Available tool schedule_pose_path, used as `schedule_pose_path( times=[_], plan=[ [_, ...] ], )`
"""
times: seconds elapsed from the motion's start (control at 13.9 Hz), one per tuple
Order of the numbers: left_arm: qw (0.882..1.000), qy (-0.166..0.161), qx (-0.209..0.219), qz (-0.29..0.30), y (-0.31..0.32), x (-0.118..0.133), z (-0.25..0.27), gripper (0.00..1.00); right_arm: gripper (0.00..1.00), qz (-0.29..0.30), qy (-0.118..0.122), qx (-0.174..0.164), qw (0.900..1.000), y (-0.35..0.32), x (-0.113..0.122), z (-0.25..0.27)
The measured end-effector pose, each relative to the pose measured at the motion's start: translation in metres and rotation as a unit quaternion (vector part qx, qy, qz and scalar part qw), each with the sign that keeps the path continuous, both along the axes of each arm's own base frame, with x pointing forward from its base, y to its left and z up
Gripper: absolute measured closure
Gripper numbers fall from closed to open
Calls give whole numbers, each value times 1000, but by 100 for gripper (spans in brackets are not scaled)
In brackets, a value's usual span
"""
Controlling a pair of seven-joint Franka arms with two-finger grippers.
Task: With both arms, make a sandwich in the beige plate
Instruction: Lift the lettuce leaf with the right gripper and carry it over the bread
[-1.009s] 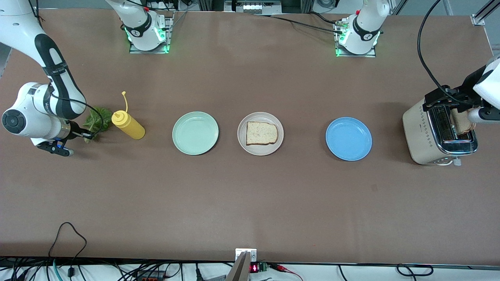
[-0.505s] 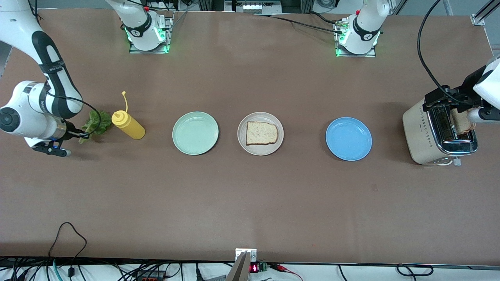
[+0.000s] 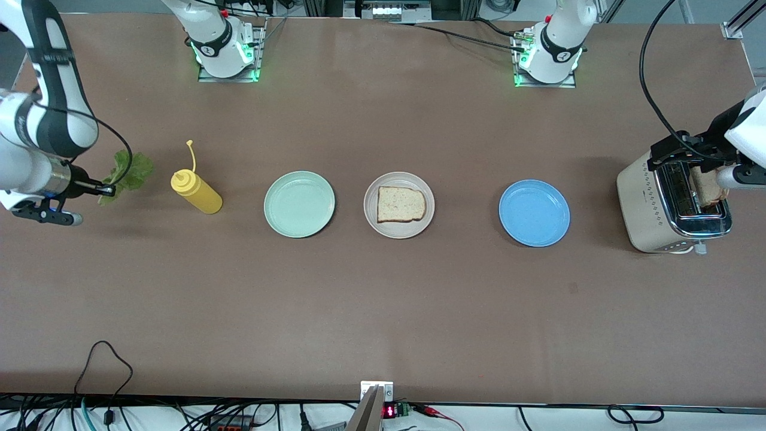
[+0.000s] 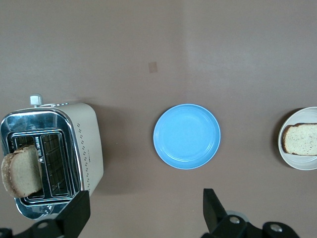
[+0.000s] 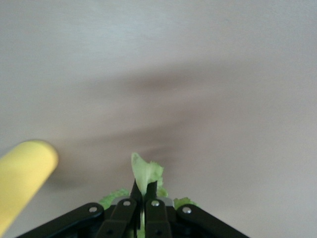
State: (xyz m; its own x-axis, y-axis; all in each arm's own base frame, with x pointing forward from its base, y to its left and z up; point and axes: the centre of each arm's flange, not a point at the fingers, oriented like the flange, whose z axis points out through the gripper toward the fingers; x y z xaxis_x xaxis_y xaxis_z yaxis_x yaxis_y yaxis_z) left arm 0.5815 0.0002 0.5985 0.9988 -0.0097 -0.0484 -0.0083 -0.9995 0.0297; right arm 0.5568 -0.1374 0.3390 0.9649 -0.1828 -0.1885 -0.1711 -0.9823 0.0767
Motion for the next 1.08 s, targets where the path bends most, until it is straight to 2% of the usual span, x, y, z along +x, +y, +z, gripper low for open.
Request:
schedule_pose_path(
  times=[0.29,0.65,0.79,1.08],
  plan=[
    [1000,0,0,0,0,0,0,0,96,-19,5,29,999,40,-5,63],
    [1000,0,0,0,0,0,0,0,96,-79,1,44,996,118,8,113],
    [1000,0,0,0,0,0,0,0,96,-128,3,52,990,154,10,116],
    [1000,0,0,0,0,0,0,0,96,-238,20,44,970,235,13,93]
  ],
)
